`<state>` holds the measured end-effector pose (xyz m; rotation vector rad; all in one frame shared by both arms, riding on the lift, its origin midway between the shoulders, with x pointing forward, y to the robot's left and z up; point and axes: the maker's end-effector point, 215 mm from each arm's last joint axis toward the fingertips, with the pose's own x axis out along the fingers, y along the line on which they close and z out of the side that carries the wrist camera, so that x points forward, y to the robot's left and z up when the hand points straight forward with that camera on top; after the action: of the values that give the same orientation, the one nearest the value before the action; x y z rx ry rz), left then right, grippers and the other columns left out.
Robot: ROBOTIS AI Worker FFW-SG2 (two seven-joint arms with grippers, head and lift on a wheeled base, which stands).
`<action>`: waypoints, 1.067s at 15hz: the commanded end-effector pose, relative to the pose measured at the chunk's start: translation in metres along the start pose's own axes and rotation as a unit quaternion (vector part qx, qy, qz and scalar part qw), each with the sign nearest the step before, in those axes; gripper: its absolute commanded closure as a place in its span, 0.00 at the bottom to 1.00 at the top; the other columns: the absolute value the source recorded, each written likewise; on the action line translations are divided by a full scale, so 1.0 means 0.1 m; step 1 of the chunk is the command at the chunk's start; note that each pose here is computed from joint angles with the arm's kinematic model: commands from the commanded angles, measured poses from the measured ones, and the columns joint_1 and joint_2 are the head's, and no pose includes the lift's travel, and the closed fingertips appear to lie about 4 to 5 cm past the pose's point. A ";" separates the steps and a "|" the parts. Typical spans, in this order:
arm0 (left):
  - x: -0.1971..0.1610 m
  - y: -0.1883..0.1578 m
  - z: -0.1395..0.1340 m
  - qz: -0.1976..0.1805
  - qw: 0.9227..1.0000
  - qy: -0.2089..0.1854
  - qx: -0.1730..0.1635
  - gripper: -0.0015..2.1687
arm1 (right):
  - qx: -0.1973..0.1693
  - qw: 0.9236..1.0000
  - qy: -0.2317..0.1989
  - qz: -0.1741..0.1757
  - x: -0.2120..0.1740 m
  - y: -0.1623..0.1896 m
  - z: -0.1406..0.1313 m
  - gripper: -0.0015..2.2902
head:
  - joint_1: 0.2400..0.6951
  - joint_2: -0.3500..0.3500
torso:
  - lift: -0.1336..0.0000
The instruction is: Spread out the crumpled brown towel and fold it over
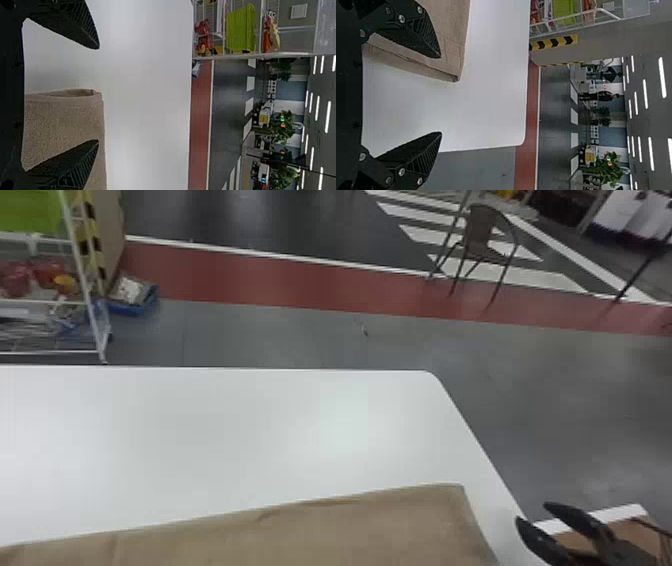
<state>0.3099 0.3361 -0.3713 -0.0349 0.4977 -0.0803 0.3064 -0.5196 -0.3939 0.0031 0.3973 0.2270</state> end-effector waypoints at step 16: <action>0.22 -0.46 -0.68 -0.049 0.995 0.074 -0.035 0.87 | 0.003 1.000 -0.018 0.005 0.04 0.06 0.01 0.10 | 1.00 0.00 | 0.08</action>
<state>0.2929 0.2829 -0.4307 -0.1281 0.6342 -0.1733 0.3081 -0.5132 -0.3947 0.0193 0.3659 0.2324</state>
